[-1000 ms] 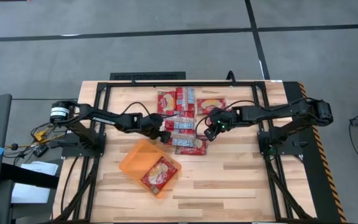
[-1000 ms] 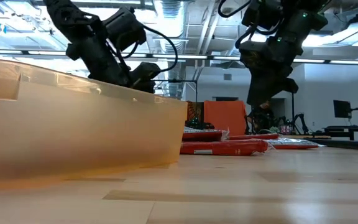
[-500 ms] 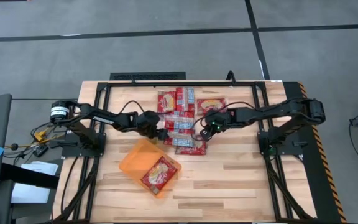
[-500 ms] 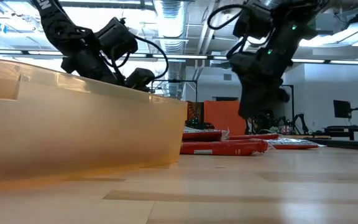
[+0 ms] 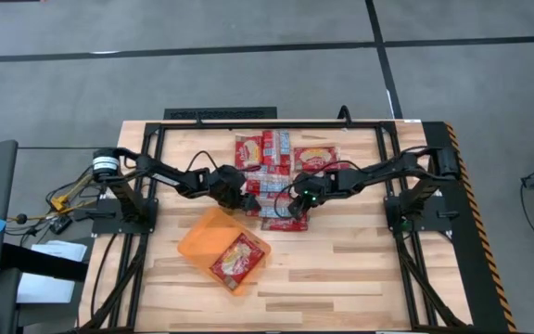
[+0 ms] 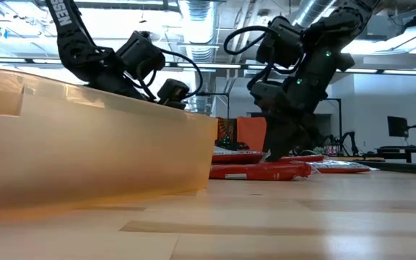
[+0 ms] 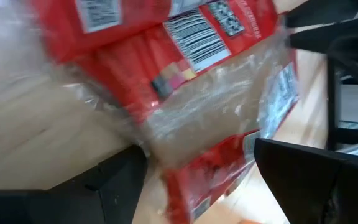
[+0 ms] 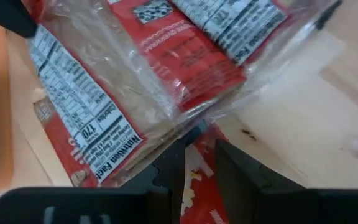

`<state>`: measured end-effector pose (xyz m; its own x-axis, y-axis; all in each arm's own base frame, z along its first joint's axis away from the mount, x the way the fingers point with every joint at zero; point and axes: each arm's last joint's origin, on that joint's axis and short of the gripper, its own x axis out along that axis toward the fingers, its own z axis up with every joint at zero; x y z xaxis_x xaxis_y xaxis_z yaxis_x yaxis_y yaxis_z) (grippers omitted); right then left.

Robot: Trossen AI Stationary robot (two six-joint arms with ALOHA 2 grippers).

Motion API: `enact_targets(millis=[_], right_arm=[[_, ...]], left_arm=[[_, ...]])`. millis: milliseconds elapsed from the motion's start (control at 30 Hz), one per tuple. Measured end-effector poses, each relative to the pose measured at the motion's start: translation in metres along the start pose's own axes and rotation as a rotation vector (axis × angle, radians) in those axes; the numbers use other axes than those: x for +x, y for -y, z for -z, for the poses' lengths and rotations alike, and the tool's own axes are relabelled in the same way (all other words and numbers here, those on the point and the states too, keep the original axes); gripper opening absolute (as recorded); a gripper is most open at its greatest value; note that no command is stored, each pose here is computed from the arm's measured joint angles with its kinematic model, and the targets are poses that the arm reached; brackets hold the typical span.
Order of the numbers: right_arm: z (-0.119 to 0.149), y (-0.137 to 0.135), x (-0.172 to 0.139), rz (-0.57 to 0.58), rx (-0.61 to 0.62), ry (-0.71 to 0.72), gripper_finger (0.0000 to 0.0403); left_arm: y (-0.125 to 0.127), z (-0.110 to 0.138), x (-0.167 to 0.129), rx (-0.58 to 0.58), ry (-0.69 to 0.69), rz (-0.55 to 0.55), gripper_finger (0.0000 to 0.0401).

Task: Sort popcorn bags into baskets
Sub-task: Put the popcorn bag into the orange bin

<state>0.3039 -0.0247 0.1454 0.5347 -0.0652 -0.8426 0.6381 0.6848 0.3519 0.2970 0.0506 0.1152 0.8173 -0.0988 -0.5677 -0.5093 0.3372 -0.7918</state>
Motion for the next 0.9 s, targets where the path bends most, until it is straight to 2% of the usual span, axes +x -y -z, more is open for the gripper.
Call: enact_targets(millis=[133,267,367,600,767,900], right_arm=[[0.002,-0.001,0.005,0.001,0.007,-0.006,0.0113],[0.002,-0.001,0.004,-0.001,0.006,-0.004,0.0113],[0.002,-0.001,0.004,0.001,0.007,-0.006,0.0113],[0.002,-0.001,0.004,0.000,0.007,-0.005,0.0113],[-0.003,-0.001,-0.011,-0.021,0.006,0.024,0.0113],[-0.016,0.001,-0.039,-0.058,0.000,0.099,0.0113]], left_arm=[[0.001,-0.001,0.001,0.004,0.001,0.025,0.0287],[0.003,-0.001,0.001,-0.010,-0.005,0.043,0.0247],[0.005,-0.002,0.001,-0.012,-0.005,0.048,0.0191],[0.007,-0.003,0.001,-0.043,0.001,0.068,0.0024],[0.009,-0.004,0.001,-0.050,0.001,0.093,0.0016],[0.018,-0.007,-0.002,-0.050,0.008,0.173,0.0006]])
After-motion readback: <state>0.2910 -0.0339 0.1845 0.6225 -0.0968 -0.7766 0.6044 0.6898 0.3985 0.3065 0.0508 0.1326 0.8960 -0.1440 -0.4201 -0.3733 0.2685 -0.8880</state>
